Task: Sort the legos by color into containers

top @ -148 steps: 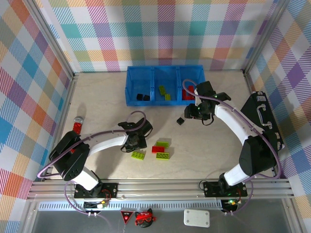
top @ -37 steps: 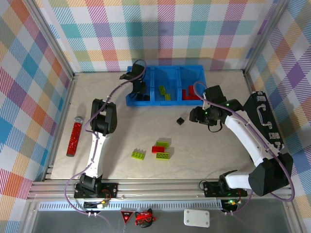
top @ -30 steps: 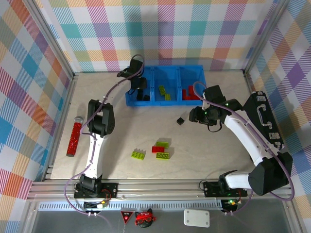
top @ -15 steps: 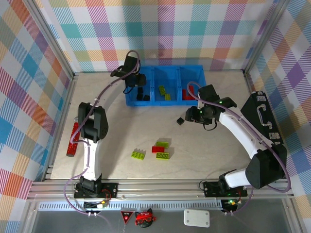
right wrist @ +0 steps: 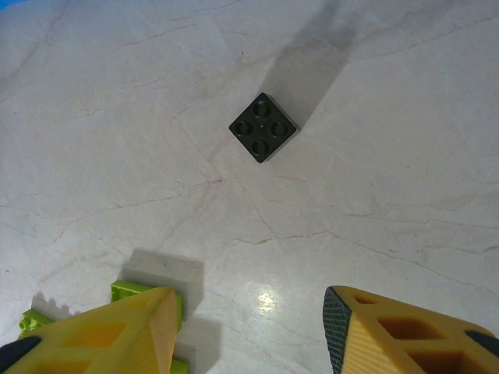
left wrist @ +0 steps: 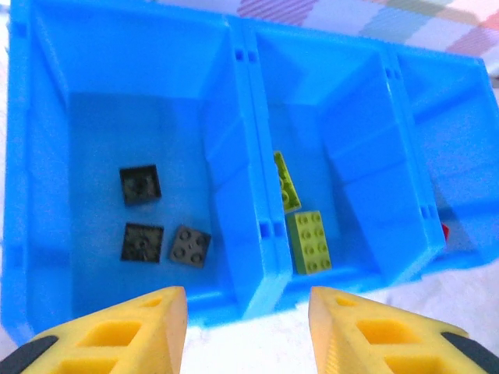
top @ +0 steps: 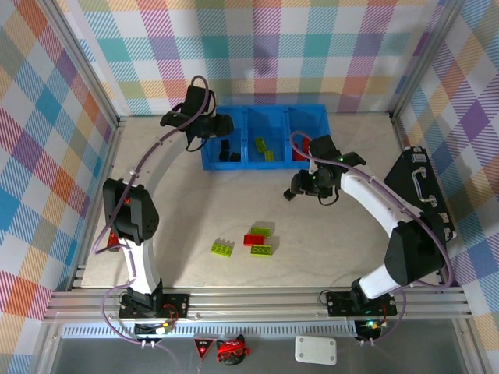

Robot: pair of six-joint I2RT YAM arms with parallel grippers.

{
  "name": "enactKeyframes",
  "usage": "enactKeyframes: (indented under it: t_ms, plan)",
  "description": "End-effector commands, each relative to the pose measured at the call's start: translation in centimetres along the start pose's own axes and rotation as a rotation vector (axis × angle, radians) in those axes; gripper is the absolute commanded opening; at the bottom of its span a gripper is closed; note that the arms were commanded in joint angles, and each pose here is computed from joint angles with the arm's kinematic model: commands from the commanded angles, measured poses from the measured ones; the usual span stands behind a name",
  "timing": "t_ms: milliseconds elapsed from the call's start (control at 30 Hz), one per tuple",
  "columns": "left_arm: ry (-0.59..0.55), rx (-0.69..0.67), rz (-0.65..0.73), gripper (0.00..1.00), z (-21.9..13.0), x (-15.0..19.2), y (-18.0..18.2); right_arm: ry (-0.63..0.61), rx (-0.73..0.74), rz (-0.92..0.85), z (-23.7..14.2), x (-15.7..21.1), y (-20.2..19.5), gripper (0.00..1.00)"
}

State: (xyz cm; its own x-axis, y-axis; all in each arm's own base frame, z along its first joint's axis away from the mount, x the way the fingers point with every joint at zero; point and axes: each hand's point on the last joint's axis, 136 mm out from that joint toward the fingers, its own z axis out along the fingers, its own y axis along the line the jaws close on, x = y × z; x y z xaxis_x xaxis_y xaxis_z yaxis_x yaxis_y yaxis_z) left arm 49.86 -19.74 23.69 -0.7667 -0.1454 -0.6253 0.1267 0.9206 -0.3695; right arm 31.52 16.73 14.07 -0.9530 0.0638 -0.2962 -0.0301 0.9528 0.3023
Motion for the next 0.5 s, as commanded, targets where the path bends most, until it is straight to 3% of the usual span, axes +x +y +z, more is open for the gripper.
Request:
enactKeyframes:
  t_ms: [0,467]
  plan:
    - [0.054,0.073,-0.032,0.45,-2.6,1.7,-1.7,-0.020,-0.003,-0.045,-0.1,-0.8,0.8,0.54]
    - [0.089,0.034,-0.042,0.45,-7.5,7.3,0.3,0.018,0.054,-0.060,3.1,-1.2,-0.2,0.54]
